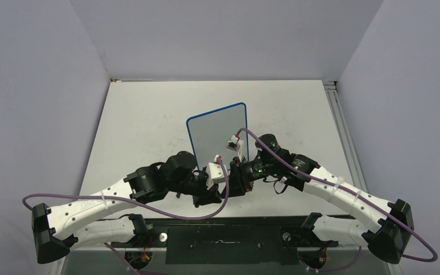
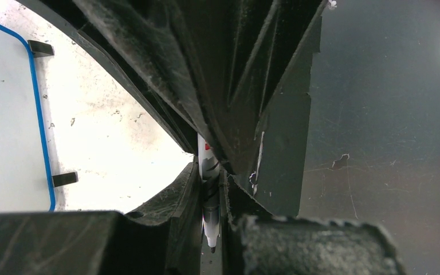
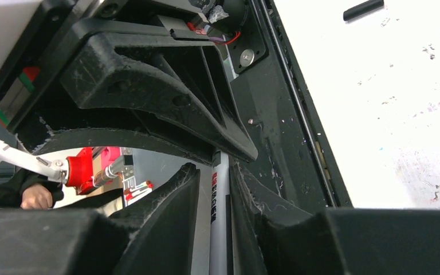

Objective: Write a sentence on the whiteboard

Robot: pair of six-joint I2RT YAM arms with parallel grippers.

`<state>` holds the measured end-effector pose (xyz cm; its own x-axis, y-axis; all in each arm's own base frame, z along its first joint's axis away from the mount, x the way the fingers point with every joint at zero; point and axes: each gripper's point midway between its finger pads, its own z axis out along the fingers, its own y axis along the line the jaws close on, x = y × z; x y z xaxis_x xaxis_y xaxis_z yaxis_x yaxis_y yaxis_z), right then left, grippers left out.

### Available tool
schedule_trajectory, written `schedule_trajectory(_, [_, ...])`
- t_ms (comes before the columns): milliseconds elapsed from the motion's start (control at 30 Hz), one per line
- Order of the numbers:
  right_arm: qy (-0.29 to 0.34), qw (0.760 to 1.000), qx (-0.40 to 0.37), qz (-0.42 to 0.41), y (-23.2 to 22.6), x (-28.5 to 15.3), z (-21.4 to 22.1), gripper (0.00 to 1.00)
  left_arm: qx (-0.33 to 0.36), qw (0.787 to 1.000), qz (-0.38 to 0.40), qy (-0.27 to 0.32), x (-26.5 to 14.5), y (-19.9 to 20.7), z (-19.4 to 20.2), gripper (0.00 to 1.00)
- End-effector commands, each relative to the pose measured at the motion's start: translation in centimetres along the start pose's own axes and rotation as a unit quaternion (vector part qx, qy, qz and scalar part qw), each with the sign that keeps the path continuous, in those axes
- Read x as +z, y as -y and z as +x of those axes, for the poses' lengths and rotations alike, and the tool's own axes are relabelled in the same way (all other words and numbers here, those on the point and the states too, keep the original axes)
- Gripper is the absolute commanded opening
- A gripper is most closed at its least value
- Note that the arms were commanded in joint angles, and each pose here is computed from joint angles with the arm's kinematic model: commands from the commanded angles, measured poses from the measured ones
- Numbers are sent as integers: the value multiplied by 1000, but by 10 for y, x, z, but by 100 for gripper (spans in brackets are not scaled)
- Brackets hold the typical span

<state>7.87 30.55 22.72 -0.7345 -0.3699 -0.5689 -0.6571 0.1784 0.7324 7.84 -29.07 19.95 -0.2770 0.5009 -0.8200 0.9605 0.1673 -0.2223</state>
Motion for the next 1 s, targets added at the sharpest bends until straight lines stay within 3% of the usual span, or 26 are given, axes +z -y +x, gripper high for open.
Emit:
schedule_trajectory(0, [9,1000,-24,-9,-7,1,-7,24,30,999,1,30,-4,1,-23,0])
schedule_trajectory(200, [22,999,-40,3,-6,-1,-14,6,25,999,-5,37,-4,0,-24,0])
schedule_trajectory(267, [30,998,-49,11,-6,-3,-17,5,15,999,-14,44,-6,-3,-26,7])
schedule_trajectory(433, [55,996,-62,42,-3,-12,-24,5,-8,996,-54,71,-16,-13,-34,60])
schedule_trajectory(500, [63,994,-65,58,1,-15,-25,5,-20,994,-73,84,-23,-18,-36,73])
schedule_trajectory(567, [69,992,-71,78,4,-20,-28,5,-28,992,-80,98,-31,-20,-40,80])
schedule_trajectory(967, [136,968,-96,190,25,-51,-44,5,-103,967,-188,138,-108,-71,-80,83])
